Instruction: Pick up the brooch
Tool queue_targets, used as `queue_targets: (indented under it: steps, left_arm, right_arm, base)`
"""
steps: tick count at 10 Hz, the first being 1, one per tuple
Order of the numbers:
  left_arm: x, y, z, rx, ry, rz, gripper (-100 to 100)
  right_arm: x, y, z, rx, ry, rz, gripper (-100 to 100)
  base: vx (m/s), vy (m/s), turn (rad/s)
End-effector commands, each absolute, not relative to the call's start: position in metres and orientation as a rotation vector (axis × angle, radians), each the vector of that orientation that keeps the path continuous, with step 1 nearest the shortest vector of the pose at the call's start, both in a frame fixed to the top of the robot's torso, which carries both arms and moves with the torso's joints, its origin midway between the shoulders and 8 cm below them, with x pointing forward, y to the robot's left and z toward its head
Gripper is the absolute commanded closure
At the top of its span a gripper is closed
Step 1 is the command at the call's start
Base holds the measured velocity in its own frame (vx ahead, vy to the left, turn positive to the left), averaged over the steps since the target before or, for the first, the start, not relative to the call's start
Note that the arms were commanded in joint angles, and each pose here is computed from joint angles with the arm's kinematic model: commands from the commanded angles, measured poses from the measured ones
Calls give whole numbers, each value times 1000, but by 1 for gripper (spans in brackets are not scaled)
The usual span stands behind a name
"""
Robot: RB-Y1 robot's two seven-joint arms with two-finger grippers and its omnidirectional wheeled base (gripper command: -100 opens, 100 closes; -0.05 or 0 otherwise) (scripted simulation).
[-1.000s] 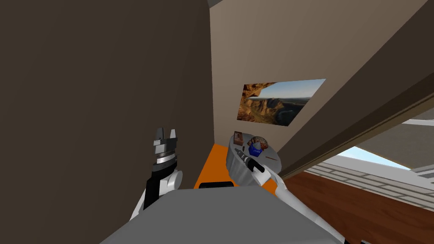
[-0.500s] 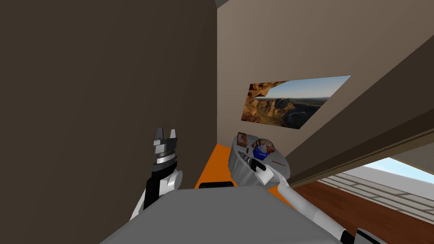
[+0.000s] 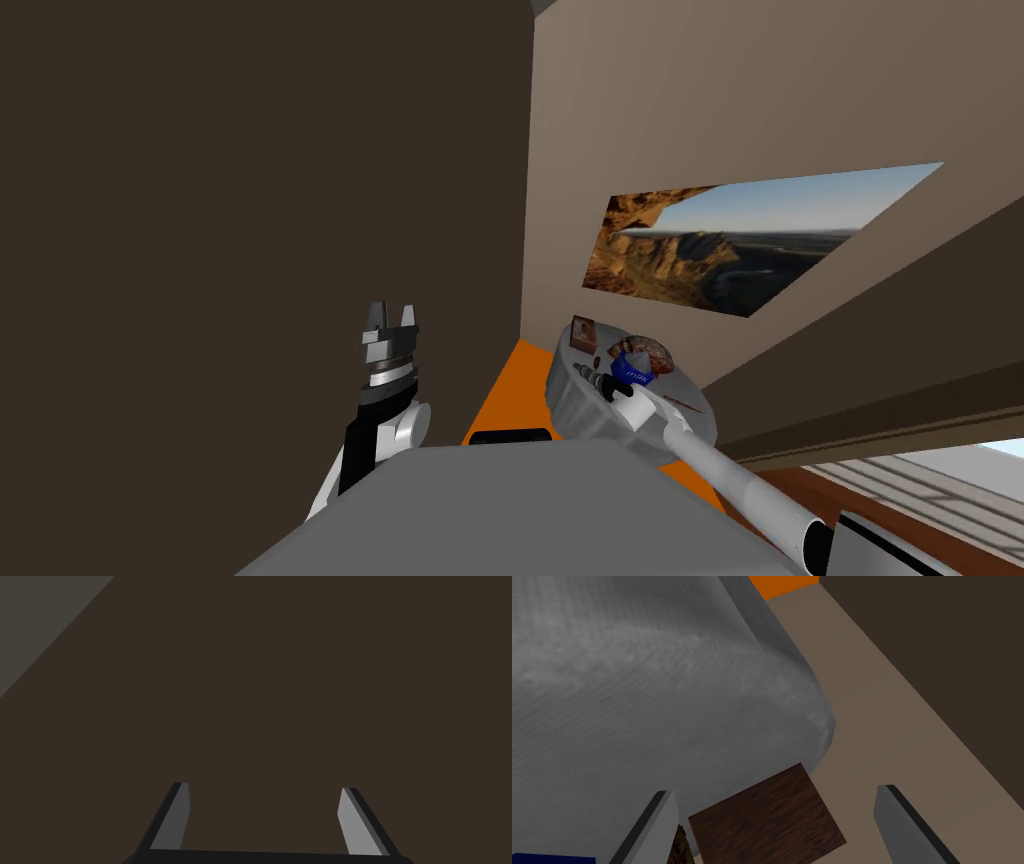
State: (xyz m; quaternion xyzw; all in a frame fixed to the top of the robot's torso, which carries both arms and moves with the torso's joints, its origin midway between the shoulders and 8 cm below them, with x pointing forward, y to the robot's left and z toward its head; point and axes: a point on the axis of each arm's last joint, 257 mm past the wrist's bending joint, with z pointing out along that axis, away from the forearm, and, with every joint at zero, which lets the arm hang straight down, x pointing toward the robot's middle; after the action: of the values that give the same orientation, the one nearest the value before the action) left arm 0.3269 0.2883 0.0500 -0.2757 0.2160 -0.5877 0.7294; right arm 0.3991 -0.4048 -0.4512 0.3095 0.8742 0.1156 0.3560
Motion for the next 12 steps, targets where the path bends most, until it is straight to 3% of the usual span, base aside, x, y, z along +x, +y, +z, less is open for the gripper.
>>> queue_targets:
  steps: [1, 8, 10, 11, 12]
  left_arm:
    - [327, 288, 50, -607, 476, -1294, 0]
    - [327, 288, 50, -607, 476, -1294, 0]
    - [327, 288, 50, -607, 476, -1294, 0]
    - [327, 288, 50, -607, 476, -1294, 0]
    - [327, 288, 50, -607, 476, -1294, 0]
  right_arm:
    - [392, -434, -458, 800, 2292, 213, -100]
    - [356, -571, -451, 813, 2392, -193, -100]
    - [356, -572, -449, 809, 2392, -195, -100]
    - [355, -573, -449, 811, 2393, -200, 0]
    - [351, -573, -459, 822, 2390, -203, -100]
  base:
    - [5, 10, 114]
    - [6, 14, 173]
    - [6, 4, 65]
    - [0, 0, 0]
    - [26, -29, 57]
